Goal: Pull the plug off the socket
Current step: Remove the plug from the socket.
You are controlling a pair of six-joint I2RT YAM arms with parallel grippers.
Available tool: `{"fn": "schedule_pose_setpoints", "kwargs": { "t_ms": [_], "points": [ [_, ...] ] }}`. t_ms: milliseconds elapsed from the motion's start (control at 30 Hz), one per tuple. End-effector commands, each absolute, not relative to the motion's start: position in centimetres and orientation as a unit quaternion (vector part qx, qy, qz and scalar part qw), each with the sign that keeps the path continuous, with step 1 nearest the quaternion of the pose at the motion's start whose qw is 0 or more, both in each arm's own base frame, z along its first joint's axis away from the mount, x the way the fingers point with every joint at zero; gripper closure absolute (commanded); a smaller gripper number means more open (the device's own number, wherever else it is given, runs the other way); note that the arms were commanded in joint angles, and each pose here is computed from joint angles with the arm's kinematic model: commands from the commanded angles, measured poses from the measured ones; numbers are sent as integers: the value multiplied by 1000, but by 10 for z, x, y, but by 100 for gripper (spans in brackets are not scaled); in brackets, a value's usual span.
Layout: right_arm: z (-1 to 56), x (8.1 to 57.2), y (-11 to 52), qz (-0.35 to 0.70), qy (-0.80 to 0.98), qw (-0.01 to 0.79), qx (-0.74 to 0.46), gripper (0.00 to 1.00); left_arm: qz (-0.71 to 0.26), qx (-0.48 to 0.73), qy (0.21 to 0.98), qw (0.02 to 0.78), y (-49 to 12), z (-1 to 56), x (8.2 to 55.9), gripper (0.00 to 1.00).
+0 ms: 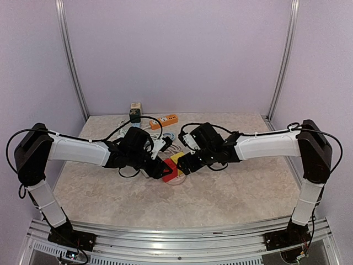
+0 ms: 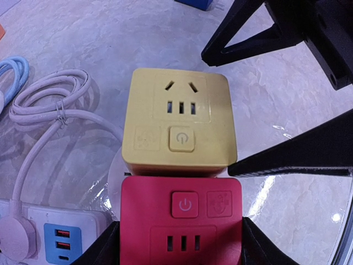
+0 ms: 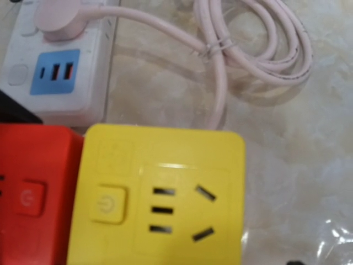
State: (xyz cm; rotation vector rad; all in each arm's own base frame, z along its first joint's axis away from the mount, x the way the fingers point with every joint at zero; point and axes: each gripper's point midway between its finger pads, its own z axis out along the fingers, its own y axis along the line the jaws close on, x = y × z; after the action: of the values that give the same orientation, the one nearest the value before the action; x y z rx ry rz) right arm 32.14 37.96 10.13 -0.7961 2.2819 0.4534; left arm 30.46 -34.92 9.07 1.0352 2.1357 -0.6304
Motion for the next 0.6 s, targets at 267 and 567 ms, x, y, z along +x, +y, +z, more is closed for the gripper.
{"fn": "schedule_pose_setpoints", "kwargs": {
  "t_ms": [267,567],
  "points": [
    [92,328,385,135,879,340,-306,24,-252,418,818,305,-353,78,290,71],
    [90,329,386,139,880,340,-301,36,-251,418,818,304,-353,76,290,72]
  ]
}}
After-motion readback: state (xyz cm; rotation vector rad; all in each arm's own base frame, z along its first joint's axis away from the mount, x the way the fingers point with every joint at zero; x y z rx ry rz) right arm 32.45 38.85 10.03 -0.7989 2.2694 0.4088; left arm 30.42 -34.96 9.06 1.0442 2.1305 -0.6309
